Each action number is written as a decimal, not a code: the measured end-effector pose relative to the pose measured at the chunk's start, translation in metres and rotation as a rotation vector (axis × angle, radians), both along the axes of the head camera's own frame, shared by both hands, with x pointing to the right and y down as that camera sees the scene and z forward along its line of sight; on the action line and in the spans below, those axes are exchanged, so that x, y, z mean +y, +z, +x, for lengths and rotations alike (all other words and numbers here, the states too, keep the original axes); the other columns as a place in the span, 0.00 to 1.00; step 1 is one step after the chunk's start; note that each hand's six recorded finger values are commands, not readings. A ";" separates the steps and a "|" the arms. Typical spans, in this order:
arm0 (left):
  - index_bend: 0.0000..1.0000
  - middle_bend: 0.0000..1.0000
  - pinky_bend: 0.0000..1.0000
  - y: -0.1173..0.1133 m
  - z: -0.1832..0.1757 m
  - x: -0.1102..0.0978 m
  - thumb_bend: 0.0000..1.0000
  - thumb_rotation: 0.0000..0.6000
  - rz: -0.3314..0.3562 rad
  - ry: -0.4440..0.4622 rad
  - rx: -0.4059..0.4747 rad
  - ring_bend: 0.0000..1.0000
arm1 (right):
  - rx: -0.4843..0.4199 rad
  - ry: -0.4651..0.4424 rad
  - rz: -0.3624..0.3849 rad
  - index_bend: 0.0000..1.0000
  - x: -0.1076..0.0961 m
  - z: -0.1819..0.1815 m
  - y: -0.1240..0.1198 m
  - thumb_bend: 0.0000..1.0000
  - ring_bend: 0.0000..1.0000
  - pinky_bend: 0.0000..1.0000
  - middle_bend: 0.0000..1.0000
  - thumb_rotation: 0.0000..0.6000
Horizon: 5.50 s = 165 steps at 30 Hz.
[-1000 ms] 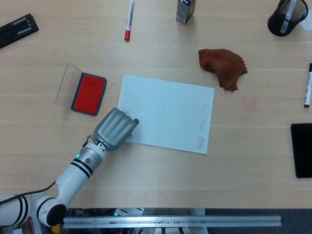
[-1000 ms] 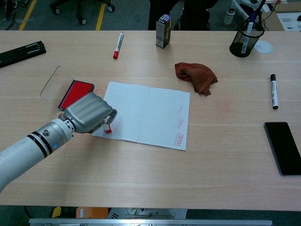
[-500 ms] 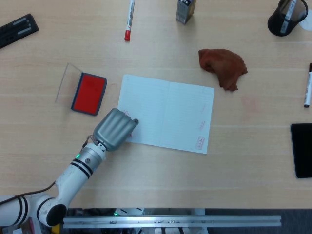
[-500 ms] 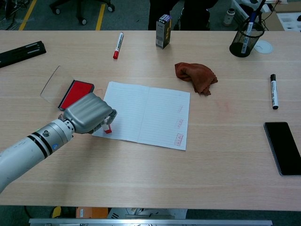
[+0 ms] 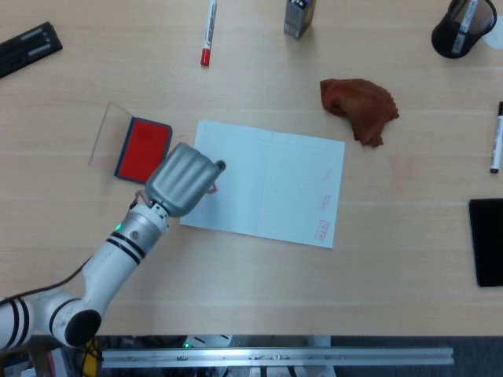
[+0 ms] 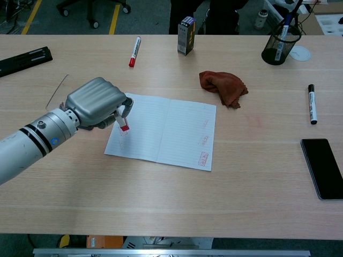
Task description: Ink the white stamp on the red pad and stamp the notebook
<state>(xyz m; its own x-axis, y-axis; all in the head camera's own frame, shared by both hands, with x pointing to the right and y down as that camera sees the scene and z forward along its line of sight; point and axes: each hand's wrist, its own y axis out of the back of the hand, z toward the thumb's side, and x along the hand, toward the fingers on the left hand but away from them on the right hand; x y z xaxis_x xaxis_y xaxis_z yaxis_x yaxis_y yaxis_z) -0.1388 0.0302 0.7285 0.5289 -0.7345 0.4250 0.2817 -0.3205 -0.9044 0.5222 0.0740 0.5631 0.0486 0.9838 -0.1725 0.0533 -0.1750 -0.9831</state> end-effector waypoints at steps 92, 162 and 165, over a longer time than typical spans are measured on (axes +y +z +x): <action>0.61 1.00 1.00 0.002 -0.071 0.017 0.38 1.00 0.033 -0.083 -0.052 1.00 | -0.012 -0.030 -0.008 0.41 -0.008 -0.012 0.004 0.19 0.42 0.52 0.49 1.00; 0.35 0.97 1.00 0.038 -0.111 0.058 0.34 1.00 -0.056 -0.226 -0.065 1.00 | -0.007 -0.023 0.023 0.41 -0.004 -0.010 -0.009 0.19 0.42 0.52 0.50 1.00; 0.32 0.96 1.00 0.030 -0.115 0.055 0.34 1.00 -0.071 -0.255 -0.050 0.99 | -0.005 -0.019 0.020 0.41 -0.006 -0.010 -0.009 0.19 0.42 0.52 0.50 1.00</action>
<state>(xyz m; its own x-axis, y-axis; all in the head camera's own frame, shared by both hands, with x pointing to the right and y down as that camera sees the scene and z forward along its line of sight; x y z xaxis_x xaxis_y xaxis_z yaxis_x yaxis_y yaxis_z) -0.2533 0.0847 0.7586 0.3079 -0.8086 0.5015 0.2276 -0.4492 -0.8640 0.5126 0.0683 0.5540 0.0684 0.9859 -0.1529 0.0548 -0.1568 -0.9861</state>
